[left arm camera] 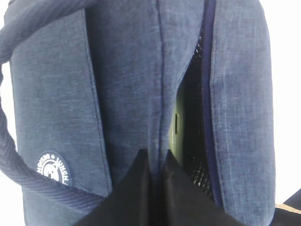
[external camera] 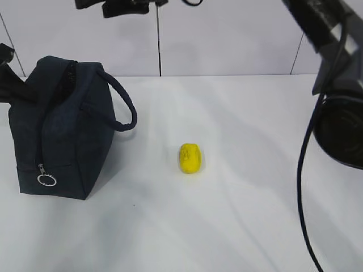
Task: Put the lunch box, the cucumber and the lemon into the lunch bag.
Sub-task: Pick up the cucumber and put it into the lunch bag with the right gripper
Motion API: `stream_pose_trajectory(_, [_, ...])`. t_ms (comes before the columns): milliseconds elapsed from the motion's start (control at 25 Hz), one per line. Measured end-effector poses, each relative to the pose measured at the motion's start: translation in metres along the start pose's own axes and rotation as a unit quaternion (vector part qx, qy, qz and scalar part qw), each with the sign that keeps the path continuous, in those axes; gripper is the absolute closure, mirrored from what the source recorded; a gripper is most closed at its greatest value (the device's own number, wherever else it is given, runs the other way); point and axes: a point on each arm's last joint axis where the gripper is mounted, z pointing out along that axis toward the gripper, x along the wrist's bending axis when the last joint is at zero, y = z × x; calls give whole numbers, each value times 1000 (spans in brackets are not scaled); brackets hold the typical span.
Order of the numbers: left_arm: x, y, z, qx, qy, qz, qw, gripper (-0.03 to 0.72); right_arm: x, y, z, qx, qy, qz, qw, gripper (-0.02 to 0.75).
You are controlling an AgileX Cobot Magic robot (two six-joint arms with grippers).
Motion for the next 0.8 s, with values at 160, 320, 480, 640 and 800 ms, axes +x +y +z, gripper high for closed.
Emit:
stream_pose_trajectory(160, [0,0,0,0,0,0,1000,689,19,14,-30,-17,-106,-81,991,297])
stream_pose_trajectory(320, [0,0,0,0,0,0,1000,689,26,19,-45,-23,-171,-116,978,297])
stream_pose_trajectory(480, [0,-1,0,4,-2,0,1000,689,19,20,-50,-21,-220,-121,968,297])
stream_pose_trajectory(640, [0,-1,0,5,-2,0,1000,689,5,18,-50,-1,-276,-126,953,297])
stream_pose_trajectory(800, [0,-1,0,5,-2,0,1000,689,-10,15,-51,24,-344,-137,929,309])
